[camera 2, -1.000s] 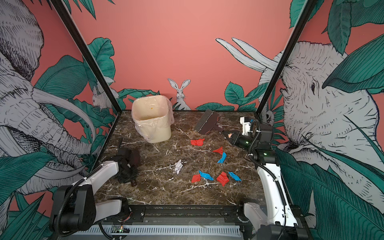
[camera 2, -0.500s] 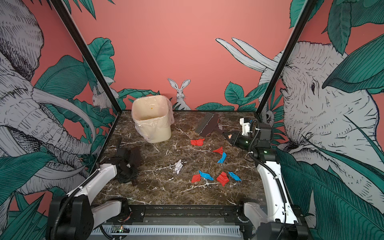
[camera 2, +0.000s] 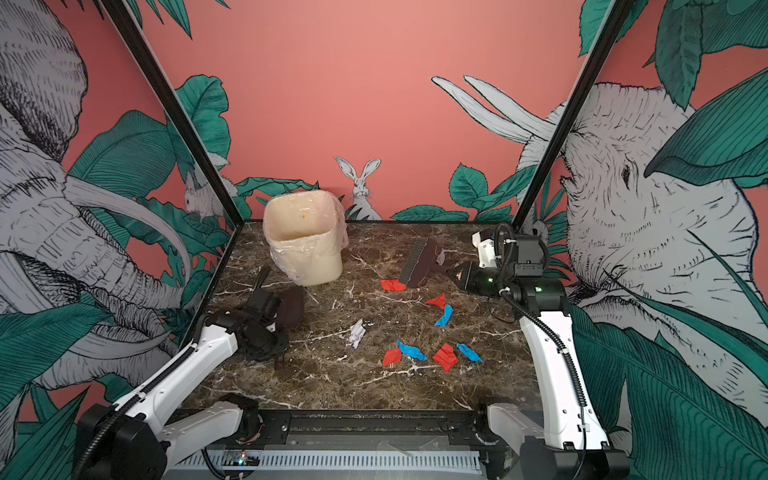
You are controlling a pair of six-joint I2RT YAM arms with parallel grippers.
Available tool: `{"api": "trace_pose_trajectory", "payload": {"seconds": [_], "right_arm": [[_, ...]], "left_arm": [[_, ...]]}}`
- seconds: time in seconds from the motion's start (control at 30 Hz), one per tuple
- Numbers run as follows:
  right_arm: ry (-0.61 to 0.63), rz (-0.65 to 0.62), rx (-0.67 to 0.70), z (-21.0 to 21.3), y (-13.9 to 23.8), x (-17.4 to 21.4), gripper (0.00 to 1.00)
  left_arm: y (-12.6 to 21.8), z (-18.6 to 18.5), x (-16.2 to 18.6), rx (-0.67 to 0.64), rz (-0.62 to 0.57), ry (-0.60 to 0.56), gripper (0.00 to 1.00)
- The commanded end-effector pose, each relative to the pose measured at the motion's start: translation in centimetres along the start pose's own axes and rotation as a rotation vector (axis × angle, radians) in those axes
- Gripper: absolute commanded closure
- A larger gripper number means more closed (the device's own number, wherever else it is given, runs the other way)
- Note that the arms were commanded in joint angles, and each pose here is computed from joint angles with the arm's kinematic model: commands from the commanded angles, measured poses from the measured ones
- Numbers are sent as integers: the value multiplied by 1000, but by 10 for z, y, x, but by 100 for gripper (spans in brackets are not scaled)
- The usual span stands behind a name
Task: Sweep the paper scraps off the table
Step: 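Swing the dustpan toward the scraps with the left gripper while the right lowers the brush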
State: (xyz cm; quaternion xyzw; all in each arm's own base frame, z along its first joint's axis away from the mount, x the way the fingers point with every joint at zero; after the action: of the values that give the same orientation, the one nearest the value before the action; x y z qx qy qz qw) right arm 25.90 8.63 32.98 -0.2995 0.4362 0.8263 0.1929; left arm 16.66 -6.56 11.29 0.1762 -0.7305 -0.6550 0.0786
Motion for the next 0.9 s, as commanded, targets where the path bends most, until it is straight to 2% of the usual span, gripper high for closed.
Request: {"api": "trace_pose_trajectory", "payload": {"seconds": [0.0,0.37,0.6,0.87], "right_arm": [[78,38,65,2,8,1,100],[187,162,111,21,7,6,100],[257,259,118,33,2,17,100],[342,410,212,30,14,33,100]], "left_arm": [[14,8,16,-47,35,-40,100],[30,-12,55,-82,129,-322,100],[44,-19,76,-176,148,-520,100],[45,-49,112,-223,181,-827,100]]}}
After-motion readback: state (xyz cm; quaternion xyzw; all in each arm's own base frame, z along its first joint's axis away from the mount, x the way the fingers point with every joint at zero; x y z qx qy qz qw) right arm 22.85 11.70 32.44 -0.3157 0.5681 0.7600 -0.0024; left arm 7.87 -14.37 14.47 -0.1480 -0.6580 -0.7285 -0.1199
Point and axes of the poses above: each gripper's point midway between its finger pads, its own y axis back along the fingers, its own z axis along the line the jaws close on, x = y × z, the point moved 3 cm from there along y, back along the fingers, and after that the axes turned 9 degrees about y, right-handed, at the moved point
